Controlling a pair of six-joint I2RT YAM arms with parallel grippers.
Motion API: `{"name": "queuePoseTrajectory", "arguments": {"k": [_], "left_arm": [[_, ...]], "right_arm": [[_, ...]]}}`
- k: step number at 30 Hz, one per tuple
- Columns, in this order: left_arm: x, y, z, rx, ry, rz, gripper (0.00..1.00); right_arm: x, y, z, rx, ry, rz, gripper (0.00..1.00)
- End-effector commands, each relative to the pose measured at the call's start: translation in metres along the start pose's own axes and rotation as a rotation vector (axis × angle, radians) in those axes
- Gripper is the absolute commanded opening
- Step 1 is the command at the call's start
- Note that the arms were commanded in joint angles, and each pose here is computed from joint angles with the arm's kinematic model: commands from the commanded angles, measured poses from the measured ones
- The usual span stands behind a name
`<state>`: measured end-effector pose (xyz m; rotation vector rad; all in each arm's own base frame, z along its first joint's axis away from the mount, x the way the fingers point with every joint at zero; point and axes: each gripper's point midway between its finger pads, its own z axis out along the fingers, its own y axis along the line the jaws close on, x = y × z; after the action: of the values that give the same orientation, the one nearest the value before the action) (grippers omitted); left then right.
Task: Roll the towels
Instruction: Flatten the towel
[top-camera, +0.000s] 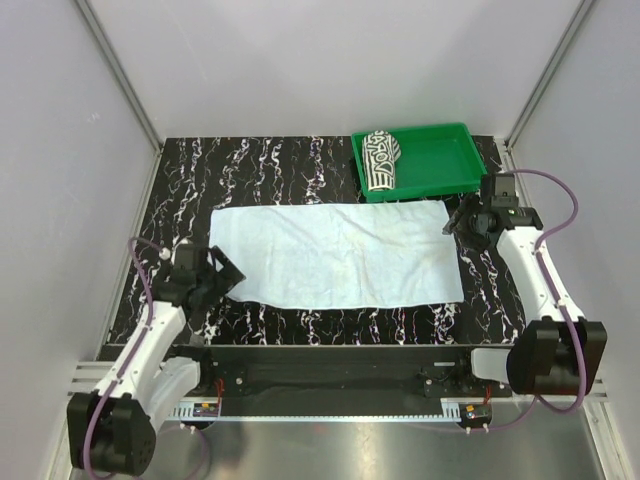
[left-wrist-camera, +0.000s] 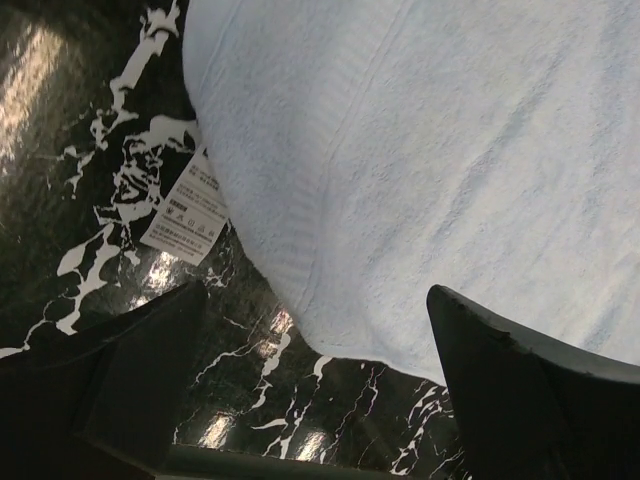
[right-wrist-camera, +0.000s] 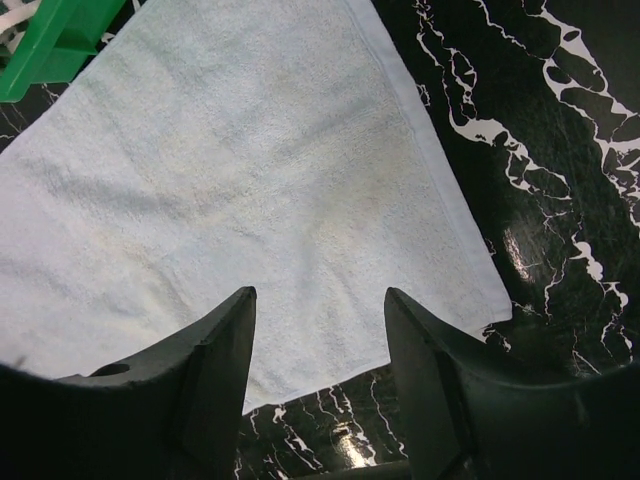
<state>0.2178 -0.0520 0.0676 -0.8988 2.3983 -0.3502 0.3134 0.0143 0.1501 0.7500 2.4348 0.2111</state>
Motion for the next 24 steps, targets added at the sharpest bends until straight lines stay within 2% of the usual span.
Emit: {"name": "queuePoseTrajectory", "arguments": {"k": [1, 5, 7, 8, 9, 12, 14, 16, 17, 18, 20, 21, 22, 24], "left_arm": [[0.006, -0.008, 0.005, 0.076, -0.009, -0.105, 0.99], [0.011, 0.004, 0.016, 0.034, -0.006, -0.094, 0.98], [0.009, 0.002, 0.023, 0.042, -0.013, -0.073, 0.88], [0.005, -0.002, 0.024, 0.050, -0.020, -0.064, 0.81], [0.000, -0.006, 0.024, 0.064, -0.035, -0.038, 0.56], [-0.019, -0.023, 0.013, 0.082, -0.057, 0.037, 0.20], [-0.049, -0.044, 0.000, 0.098, -0.123, 0.108, 0.19], [-0.063, -0.048, -0.006, 0.044, -0.119, 0.151, 0.13], [-0.076, -0.059, -0.006, 0.031, -0.115, 0.180, 0.06], [-0.078, -0.059, -0.005, 0.015, -0.105, 0.194, 0.03], [-0.082, -0.066, 0.006, 0.003, -0.067, 0.234, 0.10], [-0.096, -0.077, 0.004, 0.011, -0.075, 0.242, 0.20], [-0.101, -0.083, 0.008, 0.002, -0.058, 0.258, 0.40], [-0.119, -0.098, 0.030, -0.025, -0.005, 0.281, 0.48]], "right_arm": [[0.003, 0.005, -0.020, -0.048, -0.013, -0.019, 0.61], [0.007, 0.004, -0.028, -0.061, -0.018, -0.024, 0.62], [0.008, 0.003, -0.030, -0.063, -0.020, -0.023, 0.61], [0.010, 0.002, -0.029, -0.063, -0.018, -0.023, 0.61], [0.011, 0.002, -0.030, -0.065, -0.019, -0.024, 0.60], [0.014, -0.001, -0.029, -0.055, -0.013, -0.026, 0.59], [0.014, -0.002, -0.026, -0.048, -0.011, -0.025, 0.59], [0.011, -0.001, -0.024, -0.048, -0.019, -0.021, 0.59], [0.011, 0.000, -0.021, -0.046, -0.007, -0.016, 0.59], [0.011, 0.003, -0.020, -0.058, -0.001, -0.015, 0.56], [0.009, 0.007, -0.014, -0.062, 0.012, -0.010, 0.55], [0.008, 0.009, -0.012, -0.064, 0.017, -0.010, 0.55], [0.003, 0.012, -0.010, -0.071, 0.013, -0.010, 0.57], [0.003, 0.013, 0.000, -0.054, 0.045, -0.017, 0.58]]}}
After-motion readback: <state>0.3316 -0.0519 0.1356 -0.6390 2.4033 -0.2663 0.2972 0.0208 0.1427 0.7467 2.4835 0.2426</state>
